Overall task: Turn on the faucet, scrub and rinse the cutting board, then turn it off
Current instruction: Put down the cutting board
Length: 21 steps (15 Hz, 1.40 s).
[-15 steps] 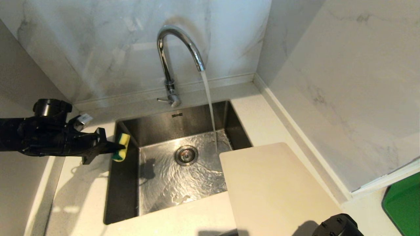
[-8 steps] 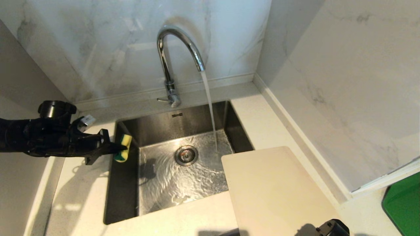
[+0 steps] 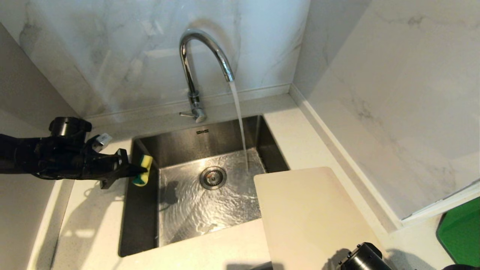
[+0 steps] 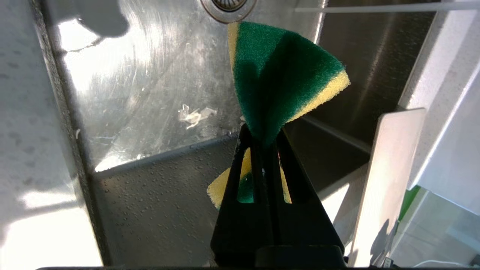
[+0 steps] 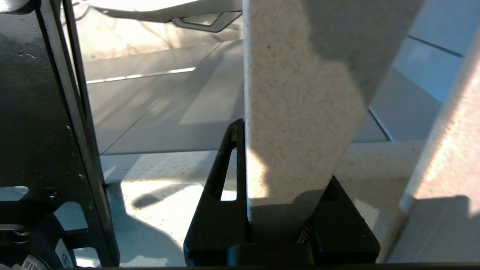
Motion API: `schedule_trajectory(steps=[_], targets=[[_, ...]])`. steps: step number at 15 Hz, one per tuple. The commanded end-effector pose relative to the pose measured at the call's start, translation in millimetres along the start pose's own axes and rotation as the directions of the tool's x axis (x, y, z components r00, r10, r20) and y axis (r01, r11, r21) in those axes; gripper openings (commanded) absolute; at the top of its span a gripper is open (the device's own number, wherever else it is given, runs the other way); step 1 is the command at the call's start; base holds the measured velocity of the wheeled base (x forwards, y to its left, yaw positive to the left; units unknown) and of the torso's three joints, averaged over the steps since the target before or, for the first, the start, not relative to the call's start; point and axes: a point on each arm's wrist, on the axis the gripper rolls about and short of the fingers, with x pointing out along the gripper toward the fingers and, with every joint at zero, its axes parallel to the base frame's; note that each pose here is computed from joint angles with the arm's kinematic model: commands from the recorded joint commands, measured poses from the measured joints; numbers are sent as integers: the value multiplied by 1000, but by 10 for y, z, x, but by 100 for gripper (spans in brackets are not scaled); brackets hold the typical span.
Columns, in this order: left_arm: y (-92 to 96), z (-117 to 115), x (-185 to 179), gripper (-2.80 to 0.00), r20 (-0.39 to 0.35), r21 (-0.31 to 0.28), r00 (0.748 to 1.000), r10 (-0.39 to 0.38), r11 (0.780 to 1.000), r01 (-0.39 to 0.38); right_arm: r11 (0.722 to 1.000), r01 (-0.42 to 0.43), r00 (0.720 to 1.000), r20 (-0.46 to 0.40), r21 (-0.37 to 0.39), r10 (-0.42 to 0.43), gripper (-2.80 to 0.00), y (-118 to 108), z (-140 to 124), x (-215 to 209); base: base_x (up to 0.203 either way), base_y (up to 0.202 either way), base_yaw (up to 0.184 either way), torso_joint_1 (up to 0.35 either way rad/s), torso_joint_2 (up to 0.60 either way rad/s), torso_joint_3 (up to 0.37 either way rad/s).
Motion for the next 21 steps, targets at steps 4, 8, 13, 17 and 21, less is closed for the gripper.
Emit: schedule_trajectory(steps=[4,8,13,17,21], targets=[[61,11,89,-280,-17,-15,1000,5,1000,-6,1000,-29,999,24,3,29,-280,-235,54,219,0,0,0,0,0,0],[99,17,140,-280,-25,-22,1000,11,1000,-11,999,-53,998,16,-5,53,-280,-283,69,307,0,0,0,0,0,0],[81,38,129,-280,-17,-16,1000,7,1000,-7,996,-89,995,34,3,89,-280,-313,52,384,0,0,0,0,0,0],[67,55,125,-280,-11,-14,1000,3,1000,-3,995,-95,995,35,-18,95,-280,-429,104,476,0,0,0,0,0,0],[68,58,128,-280,-11,-14,1000,3,1000,-3,995,-99,994,33,-35,100,-280,-525,146,560,0,0,0,0,0,0]])
